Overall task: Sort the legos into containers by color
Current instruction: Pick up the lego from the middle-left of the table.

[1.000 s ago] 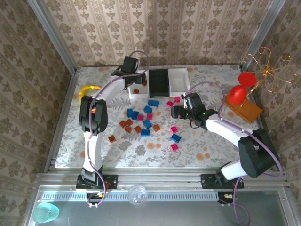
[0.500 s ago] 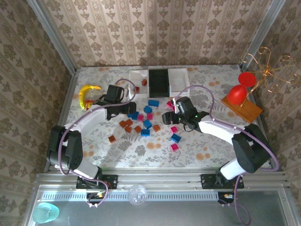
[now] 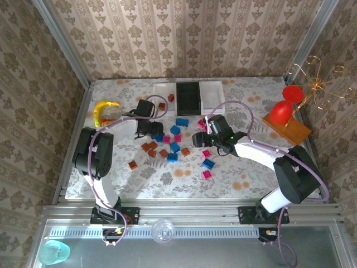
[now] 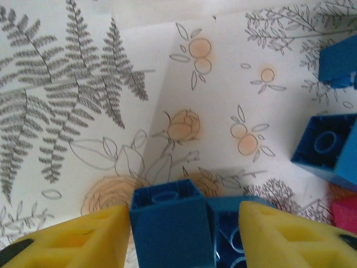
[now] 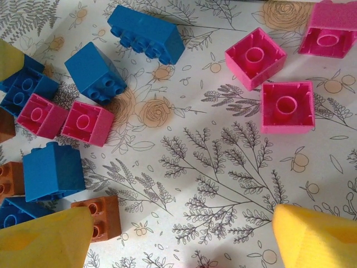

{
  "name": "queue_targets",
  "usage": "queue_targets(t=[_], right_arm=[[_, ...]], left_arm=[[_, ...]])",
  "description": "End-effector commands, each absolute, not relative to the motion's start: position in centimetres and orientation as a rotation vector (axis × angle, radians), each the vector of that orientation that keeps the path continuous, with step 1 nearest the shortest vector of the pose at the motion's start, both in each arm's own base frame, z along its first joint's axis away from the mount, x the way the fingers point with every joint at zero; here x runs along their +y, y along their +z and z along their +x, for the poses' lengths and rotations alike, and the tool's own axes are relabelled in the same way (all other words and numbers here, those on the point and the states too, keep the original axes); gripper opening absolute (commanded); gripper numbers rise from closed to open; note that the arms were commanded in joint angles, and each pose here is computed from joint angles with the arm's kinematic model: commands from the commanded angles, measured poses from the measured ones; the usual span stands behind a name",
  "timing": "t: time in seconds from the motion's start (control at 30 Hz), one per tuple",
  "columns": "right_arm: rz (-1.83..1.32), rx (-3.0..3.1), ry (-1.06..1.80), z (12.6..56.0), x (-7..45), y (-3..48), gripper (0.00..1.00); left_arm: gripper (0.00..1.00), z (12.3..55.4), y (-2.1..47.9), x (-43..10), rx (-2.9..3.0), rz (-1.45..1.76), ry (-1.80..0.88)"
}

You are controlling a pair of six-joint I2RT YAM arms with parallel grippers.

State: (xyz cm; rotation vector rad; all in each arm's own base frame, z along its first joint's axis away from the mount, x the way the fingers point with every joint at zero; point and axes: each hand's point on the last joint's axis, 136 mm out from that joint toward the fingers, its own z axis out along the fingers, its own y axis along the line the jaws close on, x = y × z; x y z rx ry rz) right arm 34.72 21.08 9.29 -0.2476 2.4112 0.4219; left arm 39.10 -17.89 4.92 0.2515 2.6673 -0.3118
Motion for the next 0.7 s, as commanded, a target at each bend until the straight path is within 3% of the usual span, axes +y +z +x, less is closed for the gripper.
queue_targets(t=[0.0,0.5,0.67], right_arm=[[-0.23,2.395,0.395,34.9,20.7,10.0,0.85],[-0.225,2.408,0.388,34.8,20.6,9.4,0.85],[-0.222,2.408,0.382,34.9,20.6,9.5,0.85]], left_arm=[[0.52,40.5,5.1,-17.2,2.651,0.194,-0.284],[0.41,39.4,2.4,-15.3,2.726,0.145,-0.261],[0.46,38.8,2.4,-15.1,2.74,0.124,-0.25]])
